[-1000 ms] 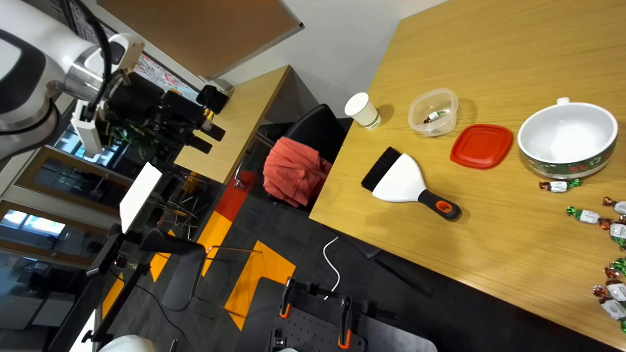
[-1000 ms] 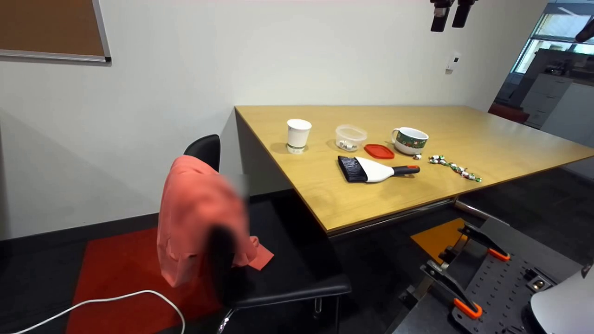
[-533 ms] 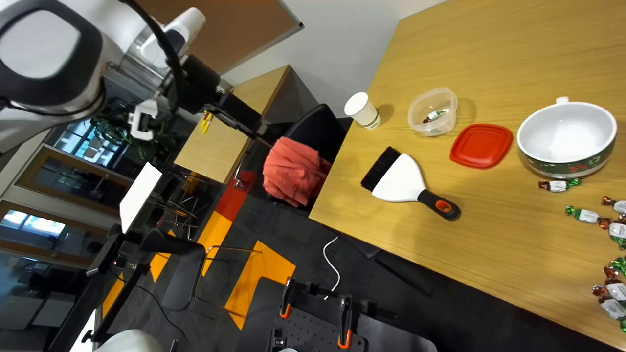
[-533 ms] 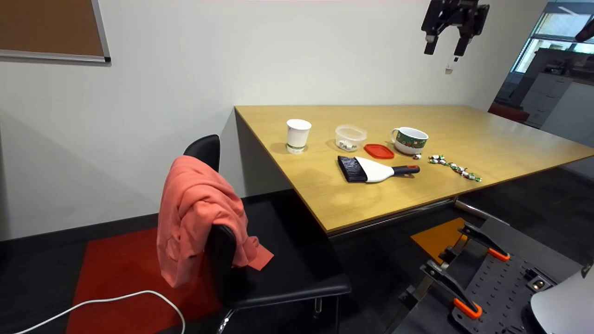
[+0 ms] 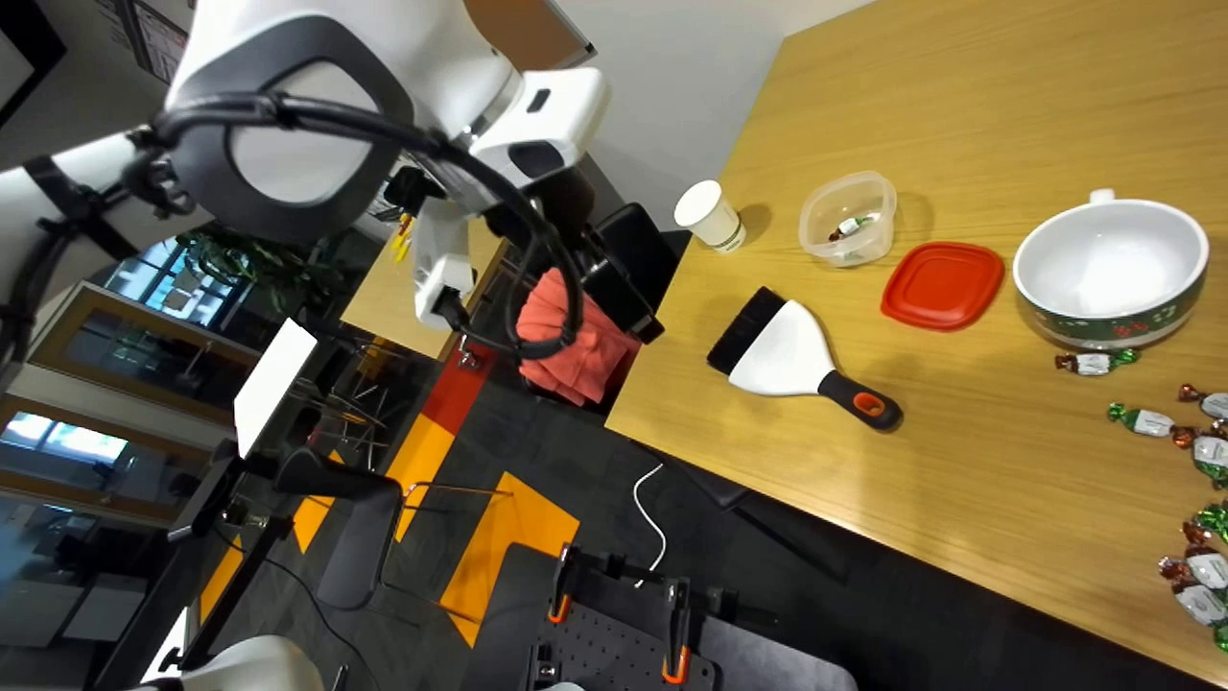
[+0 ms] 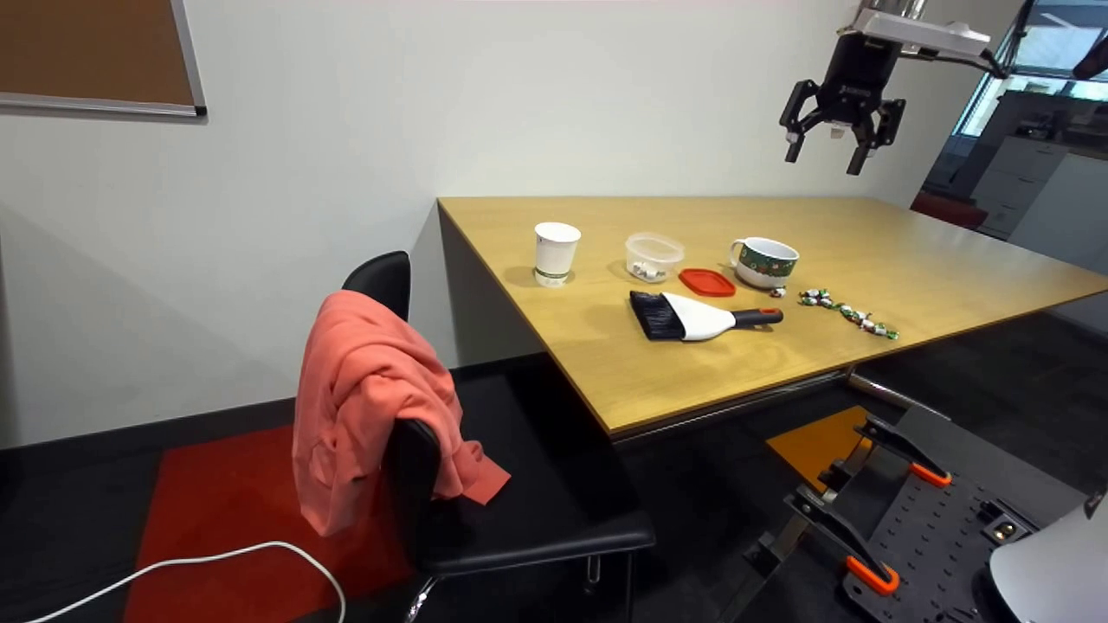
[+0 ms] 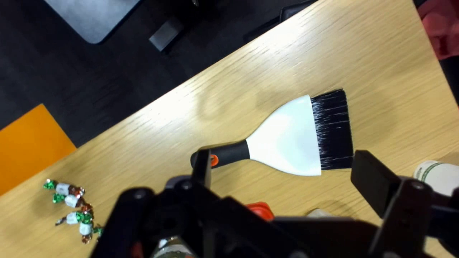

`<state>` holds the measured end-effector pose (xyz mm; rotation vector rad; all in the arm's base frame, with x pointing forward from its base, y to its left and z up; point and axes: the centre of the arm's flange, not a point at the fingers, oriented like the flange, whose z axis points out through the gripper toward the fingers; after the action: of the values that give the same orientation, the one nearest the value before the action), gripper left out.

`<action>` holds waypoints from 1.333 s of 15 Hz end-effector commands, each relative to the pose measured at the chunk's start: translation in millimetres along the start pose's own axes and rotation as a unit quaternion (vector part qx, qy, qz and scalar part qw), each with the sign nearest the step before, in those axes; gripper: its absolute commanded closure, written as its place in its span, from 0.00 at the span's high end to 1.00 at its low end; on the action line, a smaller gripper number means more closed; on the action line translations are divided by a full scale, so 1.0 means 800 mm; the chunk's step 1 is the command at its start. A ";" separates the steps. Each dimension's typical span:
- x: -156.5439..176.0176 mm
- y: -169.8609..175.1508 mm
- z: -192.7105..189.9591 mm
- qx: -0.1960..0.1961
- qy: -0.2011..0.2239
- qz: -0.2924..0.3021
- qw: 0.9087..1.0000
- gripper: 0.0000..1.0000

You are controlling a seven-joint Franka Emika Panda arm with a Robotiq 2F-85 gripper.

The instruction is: Use the broom to sweep the sweets to the left

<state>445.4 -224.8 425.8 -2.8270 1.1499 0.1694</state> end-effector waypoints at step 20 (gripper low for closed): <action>0.130 0.130 0.182 0.210 -0.072 0.350 0.910 1.00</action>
<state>422.8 -329.0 298.5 -2.0744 1.7599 0.1241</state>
